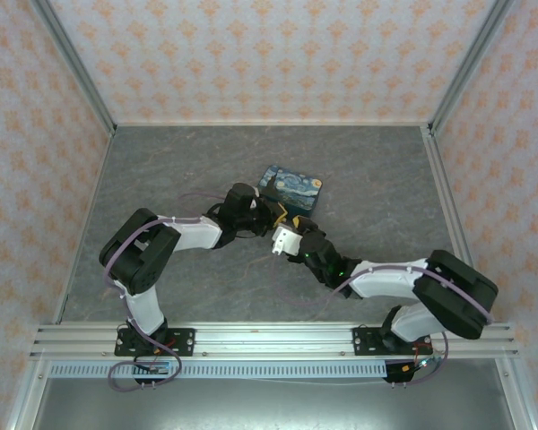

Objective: Unlock a padlock with a key

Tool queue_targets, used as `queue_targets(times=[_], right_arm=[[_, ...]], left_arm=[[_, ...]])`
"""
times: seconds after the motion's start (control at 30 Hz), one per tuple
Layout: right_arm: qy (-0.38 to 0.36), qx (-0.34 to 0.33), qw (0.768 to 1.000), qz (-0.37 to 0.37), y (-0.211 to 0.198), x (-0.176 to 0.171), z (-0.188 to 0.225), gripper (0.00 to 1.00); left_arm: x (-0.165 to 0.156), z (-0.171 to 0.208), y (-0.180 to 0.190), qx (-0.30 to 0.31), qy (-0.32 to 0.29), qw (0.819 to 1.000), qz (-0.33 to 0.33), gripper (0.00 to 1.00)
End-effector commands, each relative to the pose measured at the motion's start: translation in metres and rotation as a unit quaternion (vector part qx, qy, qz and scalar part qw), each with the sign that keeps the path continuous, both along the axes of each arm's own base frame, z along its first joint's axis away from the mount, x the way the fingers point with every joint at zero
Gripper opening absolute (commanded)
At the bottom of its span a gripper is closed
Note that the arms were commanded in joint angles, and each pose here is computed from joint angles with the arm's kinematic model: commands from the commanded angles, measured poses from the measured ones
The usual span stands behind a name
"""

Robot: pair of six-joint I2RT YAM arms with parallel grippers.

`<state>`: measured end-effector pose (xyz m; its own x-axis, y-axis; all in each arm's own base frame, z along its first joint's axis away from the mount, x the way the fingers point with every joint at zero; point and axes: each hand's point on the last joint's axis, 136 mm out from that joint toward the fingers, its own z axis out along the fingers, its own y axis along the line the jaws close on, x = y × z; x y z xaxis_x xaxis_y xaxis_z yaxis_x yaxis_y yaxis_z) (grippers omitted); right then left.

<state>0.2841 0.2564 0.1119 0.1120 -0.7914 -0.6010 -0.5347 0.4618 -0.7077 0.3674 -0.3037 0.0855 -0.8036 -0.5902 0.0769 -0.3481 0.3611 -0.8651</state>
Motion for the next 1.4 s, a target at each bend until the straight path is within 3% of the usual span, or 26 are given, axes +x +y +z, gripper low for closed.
queue_targets(times=[0.0,0.6,1.37], right_arm=[[-0.044,0.011,0.999,-0.018,0.003,0.010,0.013,0.51],[-0.023,0.024,0.999,0.002,0.013,0.023,0.000,0.50],[0.001,0.012,1.000,-0.016,0.005,0.028,-0.025,0.30]], left_arm=[[0.003,0.021,-0.010,-0.019,-0.016,1.000,-0.009,0.01],[-0.004,0.017,-0.011,-0.009,-0.013,1.000,-0.013,0.00],[-0.004,0.020,-0.016,-0.016,-0.013,1.000,-0.017,0.01]])
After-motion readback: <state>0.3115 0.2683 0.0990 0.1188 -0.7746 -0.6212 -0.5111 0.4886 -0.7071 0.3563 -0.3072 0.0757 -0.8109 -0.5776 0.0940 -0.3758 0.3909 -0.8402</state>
